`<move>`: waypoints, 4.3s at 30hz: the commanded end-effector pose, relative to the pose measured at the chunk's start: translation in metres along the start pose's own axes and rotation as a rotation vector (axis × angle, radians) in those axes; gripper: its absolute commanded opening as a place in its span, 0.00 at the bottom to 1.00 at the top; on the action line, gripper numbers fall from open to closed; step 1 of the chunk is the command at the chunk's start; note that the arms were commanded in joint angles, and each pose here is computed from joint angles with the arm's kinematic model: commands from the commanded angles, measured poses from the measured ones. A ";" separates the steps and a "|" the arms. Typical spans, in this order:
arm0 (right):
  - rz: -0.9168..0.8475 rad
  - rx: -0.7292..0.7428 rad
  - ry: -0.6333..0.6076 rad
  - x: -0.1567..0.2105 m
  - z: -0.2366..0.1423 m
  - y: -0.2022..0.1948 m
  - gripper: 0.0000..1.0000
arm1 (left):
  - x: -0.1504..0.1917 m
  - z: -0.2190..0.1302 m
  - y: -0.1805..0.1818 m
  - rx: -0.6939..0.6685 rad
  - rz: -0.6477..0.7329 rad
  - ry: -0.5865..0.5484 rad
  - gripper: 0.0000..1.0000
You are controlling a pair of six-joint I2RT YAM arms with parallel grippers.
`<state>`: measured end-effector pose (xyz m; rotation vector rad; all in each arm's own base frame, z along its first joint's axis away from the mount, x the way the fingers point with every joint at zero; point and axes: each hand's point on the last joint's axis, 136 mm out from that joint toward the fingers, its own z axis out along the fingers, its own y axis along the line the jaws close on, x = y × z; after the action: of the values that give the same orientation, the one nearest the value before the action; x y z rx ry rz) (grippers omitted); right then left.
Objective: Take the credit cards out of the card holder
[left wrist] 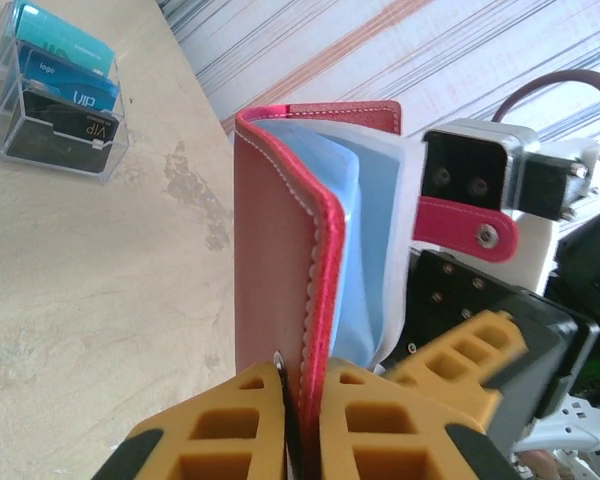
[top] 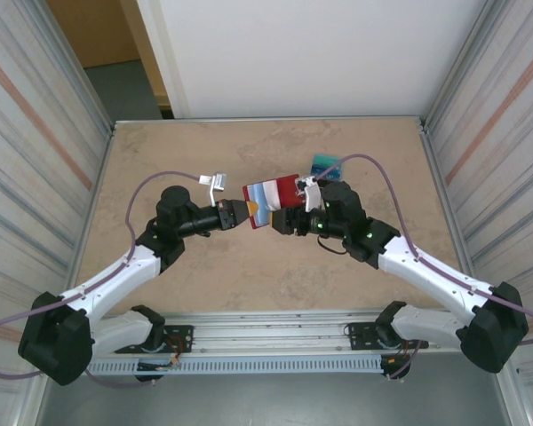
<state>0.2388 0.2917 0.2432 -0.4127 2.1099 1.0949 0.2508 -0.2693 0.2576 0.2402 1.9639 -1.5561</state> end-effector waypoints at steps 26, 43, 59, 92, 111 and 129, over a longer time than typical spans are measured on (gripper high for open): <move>-0.175 0.167 0.031 -0.011 0.018 0.006 0.60 | 0.002 0.002 -0.014 0.034 0.016 0.020 0.00; -0.069 0.276 -0.055 -0.024 -0.006 -0.029 0.52 | 0.002 0.000 -0.013 0.020 0.018 0.016 0.00; -0.154 0.087 0.030 -0.009 0.014 0.014 0.65 | -0.003 0.005 -0.013 0.031 0.007 0.005 0.00; -0.131 0.118 0.061 -0.002 0.021 0.000 0.61 | -0.004 0.006 -0.024 0.072 0.020 0.000 0.00; -0.138 0.102 0.098 0.010 0.026 -0.003 0.70 | -0.009 0.006 -0.027 0.079 0.021 -0.018 0.00; -0.080 0.030 0.047 -0.001 0.013 0.000 0.64 | -0.008 0.006 -0.024 0.071 0.012 -0.017 0.00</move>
<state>0.2553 0.3000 0.2317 -0.4993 2.1503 0.9186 0.2538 -0.2732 0.2435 0.1650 2.0327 -1.5605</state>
